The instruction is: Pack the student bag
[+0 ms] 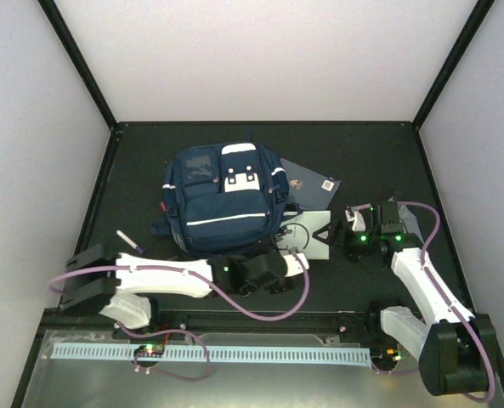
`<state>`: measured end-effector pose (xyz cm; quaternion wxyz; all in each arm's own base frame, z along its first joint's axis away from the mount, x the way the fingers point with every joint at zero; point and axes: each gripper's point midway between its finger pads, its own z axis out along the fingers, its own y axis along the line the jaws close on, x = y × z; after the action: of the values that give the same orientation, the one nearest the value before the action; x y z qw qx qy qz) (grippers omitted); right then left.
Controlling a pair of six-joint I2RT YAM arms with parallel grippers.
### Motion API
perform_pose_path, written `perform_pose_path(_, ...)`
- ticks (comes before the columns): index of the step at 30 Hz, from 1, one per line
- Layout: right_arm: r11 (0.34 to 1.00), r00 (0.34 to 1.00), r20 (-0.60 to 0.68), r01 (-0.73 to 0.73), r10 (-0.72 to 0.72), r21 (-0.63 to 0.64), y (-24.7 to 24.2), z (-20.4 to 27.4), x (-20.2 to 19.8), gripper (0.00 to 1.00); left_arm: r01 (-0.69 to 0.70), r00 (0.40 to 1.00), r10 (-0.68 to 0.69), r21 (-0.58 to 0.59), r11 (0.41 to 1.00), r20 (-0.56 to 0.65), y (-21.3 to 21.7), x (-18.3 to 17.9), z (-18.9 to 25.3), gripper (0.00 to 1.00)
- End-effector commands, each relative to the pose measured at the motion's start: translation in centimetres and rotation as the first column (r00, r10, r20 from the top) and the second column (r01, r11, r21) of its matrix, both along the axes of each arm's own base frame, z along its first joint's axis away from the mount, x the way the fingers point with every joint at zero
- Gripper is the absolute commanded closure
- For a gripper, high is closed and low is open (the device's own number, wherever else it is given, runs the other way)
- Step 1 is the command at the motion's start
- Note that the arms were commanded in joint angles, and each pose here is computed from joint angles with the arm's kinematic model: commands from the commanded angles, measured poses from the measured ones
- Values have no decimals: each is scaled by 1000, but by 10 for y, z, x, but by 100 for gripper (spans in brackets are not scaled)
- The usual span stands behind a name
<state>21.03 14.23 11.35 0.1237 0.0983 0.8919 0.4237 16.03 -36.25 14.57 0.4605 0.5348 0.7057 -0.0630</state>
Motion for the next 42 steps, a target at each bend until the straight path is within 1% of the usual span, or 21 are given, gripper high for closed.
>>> perform_pose_path(1,996,995,93,-44,37,74,10,33,9,10,-85,990,87,-27,996,112,-27,13,9,1)
perform_pose_path(3,996,995,95,-42,35,73,10,34,10,10,-76,992,77,-15,997,98,-35,11,-5,1)
perform_pose_path(7,996,995,95,-43,36,78,11,34,10,10,-72,996,74,-39,997,54,-44,8,-24,1)
perform_pose_path(10,996,995,98,-42,34,81,11,36,11,10,-107,993,109,-49,993,43,-48,11,-37,1)
perform_pose_path(13,995,995,97,-42,33,86,11,36,11,10,-147,987,149,-36,988,66,-49,18,-54,2)
perform_pose_path(18,994,996,85,-36,28,99,12,36,10,10,-211,966,211,-17,977,153,-47,32,-72,8)
perform_pose_path(24,993,997,78,-37,28,109,13,36,9,10,-263,931,268,-53,963,249,-41,44,-78,29)
perform_pose_path(27,993,996,79,-38,29,112,13,37,9,10,-275,918,274,-41,961,287,-42,48,-86,37)
perform_pose_path(28,993,996,79,-37,28,112,13,38,9,10,-277,914,276,-41,960,296,-42,49,-89,41)
perform_pose_path(29,993,996,80,-38,29,113,13,38,8,10,-276,912,275,-42,960,303,-42,49,-91,47)
perform_pose_path(30,993,996,79,-38,29,113,14,39,8,10,-278,909,279,-46,959,309,-41,49,-92,55)
perform_pose_path(35,995,996,81,-31,24,93,11,38,8,10,-284,894,285,-56,957,346,-41,52,-90,84)
perform_pose_path(37,998,996,83,-23,18,58,8,36,10,9,-283,891,286,-61,957,352,-41,52,-88,94)
perform_pose_path(38,999,997,78,-16,13,33,5,33,10,9,-283,890,289,-70,956,352,-41,52,-86,98)
perform_pose_path(40,999,997,77,7,-4,-45,-5,27,12,3,-289,887,300,-84,954,351,-40,53,-82,98)
perform_pose_path(42,988,997,60,50,-41,-149,-19,18,14,0,-293,887,307,-96,951,346,-39,53,-78,98)
